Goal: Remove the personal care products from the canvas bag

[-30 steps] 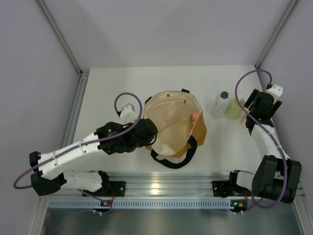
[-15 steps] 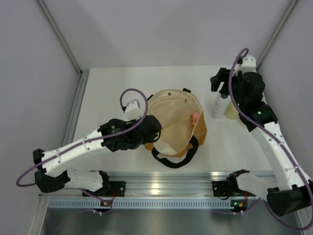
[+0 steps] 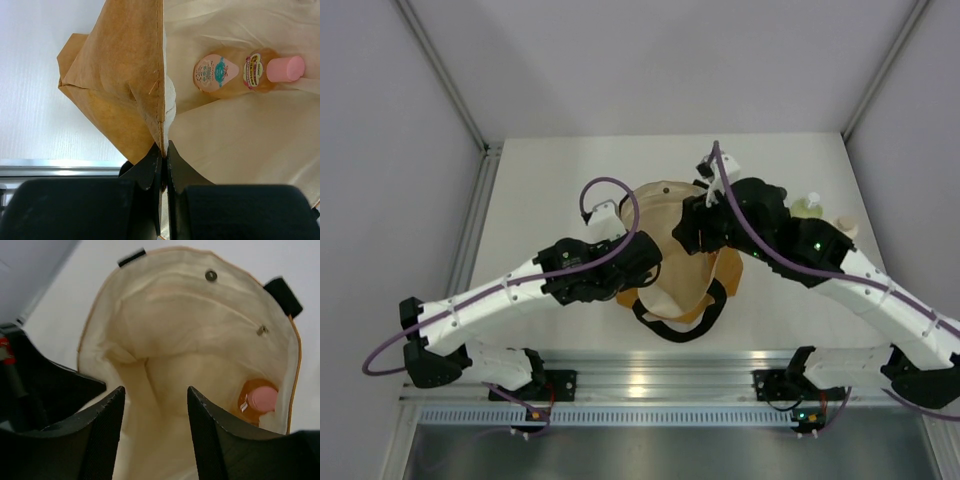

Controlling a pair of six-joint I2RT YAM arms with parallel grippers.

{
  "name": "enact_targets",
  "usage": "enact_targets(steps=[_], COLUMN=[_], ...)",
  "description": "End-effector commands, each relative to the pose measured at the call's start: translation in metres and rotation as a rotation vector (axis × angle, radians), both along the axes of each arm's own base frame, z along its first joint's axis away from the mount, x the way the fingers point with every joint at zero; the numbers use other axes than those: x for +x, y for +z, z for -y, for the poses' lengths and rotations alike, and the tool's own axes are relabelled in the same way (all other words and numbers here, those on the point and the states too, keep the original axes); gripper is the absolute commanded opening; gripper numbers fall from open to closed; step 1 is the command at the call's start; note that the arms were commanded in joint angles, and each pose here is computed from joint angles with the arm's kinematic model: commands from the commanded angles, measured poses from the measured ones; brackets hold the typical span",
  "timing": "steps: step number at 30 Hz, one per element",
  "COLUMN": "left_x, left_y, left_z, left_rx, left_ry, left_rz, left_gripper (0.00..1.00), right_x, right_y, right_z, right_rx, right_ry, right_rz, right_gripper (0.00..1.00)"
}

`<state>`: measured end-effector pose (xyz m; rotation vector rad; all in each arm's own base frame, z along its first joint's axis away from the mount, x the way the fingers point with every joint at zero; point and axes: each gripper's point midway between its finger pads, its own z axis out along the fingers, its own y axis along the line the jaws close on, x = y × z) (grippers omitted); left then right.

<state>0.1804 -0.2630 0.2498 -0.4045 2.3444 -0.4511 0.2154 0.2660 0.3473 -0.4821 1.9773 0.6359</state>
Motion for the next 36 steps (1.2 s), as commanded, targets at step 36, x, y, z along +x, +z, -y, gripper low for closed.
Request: enact_targets(steps=[36], left_x=[0.008], left_y=[0.061], left_z=[-0.003], left_rx=[-0.189], left_ry=[0.046], left_rz=[0.115], left_gripper=[0.00], right_x=[0.060], right_y=[-0.117], right_z=[0.092], right_rx=[-0.796], right_ry=[-0.411], right_rz=[-0.238], right_gripper=[0.55])
